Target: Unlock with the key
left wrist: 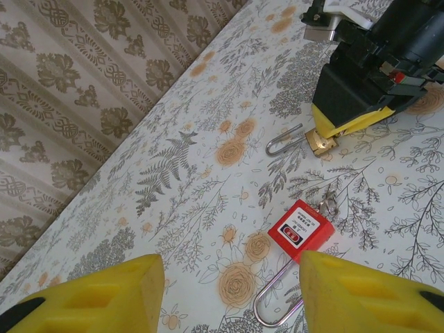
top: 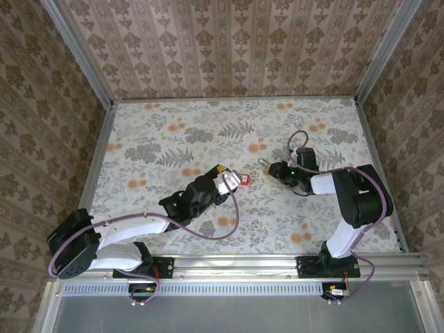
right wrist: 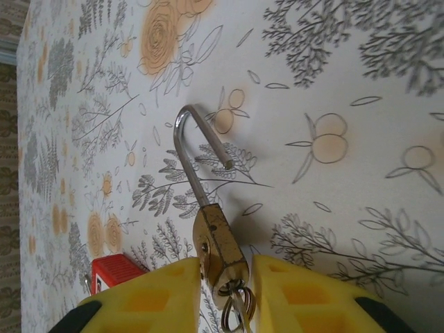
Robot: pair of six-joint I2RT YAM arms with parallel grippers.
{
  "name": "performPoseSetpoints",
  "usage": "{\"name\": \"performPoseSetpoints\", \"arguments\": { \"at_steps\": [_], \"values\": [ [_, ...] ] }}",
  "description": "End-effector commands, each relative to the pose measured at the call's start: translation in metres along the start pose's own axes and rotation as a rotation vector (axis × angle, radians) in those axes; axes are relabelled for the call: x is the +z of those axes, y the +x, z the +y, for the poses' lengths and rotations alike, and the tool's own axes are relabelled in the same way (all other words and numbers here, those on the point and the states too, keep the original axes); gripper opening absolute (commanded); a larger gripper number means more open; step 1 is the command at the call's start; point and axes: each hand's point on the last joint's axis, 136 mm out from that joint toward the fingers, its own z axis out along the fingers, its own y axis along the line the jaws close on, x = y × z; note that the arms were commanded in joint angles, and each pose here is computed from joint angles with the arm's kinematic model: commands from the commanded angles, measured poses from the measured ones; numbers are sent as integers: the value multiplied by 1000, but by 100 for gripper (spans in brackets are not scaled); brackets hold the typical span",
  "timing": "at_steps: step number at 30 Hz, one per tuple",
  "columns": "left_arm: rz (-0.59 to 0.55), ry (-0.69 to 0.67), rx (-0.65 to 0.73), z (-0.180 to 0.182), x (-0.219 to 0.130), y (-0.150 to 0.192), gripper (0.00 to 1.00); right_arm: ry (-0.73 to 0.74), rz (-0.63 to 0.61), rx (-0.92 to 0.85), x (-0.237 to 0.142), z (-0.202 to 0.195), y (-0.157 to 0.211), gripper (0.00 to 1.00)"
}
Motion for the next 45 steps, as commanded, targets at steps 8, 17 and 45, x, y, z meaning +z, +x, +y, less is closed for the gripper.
{"name": "performPoseSetpoints", "arguments": {
  "at_steps": [8,17,45],
  "values": [
    [-22,-41,-21,9,-9,-4,59,254,-55,27,-35,-36,-1,44],
    [11,-113,-61,28,-23,-2,89,148,-94,-81,-71,18,-18,53],
    [-62,-673,-262,160,-118,71,100,283,-794,-759,-189,79,-79,100]
  ]
}}
